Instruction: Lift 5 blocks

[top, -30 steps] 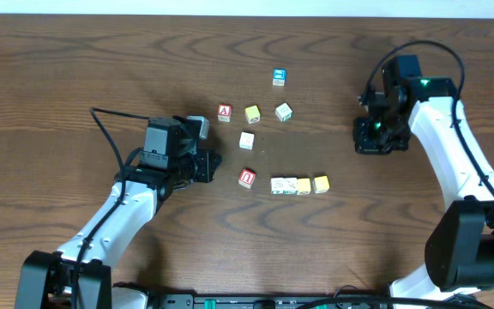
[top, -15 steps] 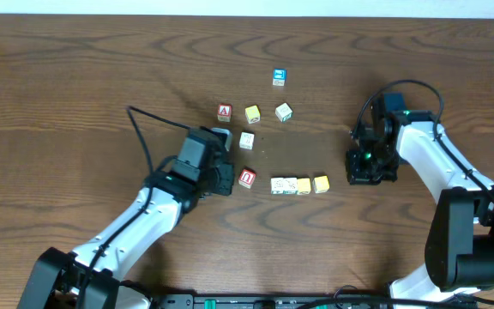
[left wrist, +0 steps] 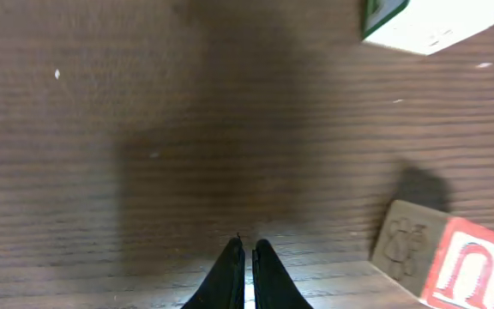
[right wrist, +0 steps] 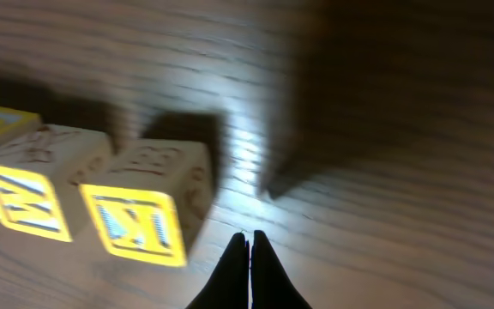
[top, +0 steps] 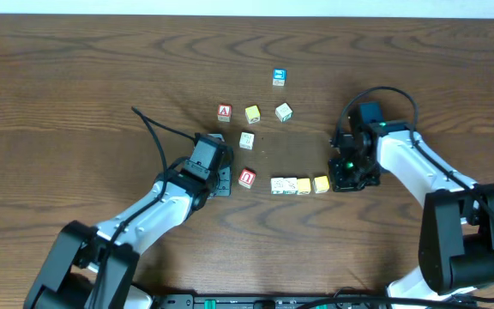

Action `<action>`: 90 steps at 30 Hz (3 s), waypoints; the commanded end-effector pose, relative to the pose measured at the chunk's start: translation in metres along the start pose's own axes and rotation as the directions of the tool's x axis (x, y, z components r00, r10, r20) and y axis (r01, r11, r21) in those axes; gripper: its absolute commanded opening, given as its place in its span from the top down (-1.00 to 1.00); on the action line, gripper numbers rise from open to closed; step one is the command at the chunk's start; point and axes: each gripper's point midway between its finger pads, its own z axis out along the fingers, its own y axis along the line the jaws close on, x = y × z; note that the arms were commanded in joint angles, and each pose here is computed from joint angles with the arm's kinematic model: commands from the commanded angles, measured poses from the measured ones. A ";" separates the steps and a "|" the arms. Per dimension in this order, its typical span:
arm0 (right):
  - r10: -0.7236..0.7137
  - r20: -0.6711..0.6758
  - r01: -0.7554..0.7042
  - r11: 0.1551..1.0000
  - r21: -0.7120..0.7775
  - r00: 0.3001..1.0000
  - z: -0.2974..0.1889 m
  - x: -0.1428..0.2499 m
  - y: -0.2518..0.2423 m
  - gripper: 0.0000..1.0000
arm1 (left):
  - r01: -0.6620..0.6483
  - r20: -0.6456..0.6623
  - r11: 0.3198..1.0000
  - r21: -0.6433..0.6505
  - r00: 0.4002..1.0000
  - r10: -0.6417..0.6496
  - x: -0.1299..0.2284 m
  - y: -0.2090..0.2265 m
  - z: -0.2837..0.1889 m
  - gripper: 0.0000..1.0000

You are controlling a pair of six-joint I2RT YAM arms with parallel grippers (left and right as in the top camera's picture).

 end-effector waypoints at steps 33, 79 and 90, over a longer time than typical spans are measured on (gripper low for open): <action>-0.085 0.068 0.083 0.996 0.033 0.994 0.006 -0.015 0.005 0.97 | -0.055 -0.077 0.951 0.305 0.994 0.083 0.012 -0.056 0.011 0.85; -0.090 0.112 0.087 0.996 0.026 0.990 0.022 -0.016 0.002 0.97 | 0.017 0.089 0.967 0.253 0.995 -0.040 -0.030 -0.056 0.019 0.86; -0.091 0.118 0.089 0.996 0.027 0.989 0.021 -0.018 0.002 0.98 | -0.008 0.063 0.940 0.340 0.998 -0.014 -0.025 -0.074 0.014 0.86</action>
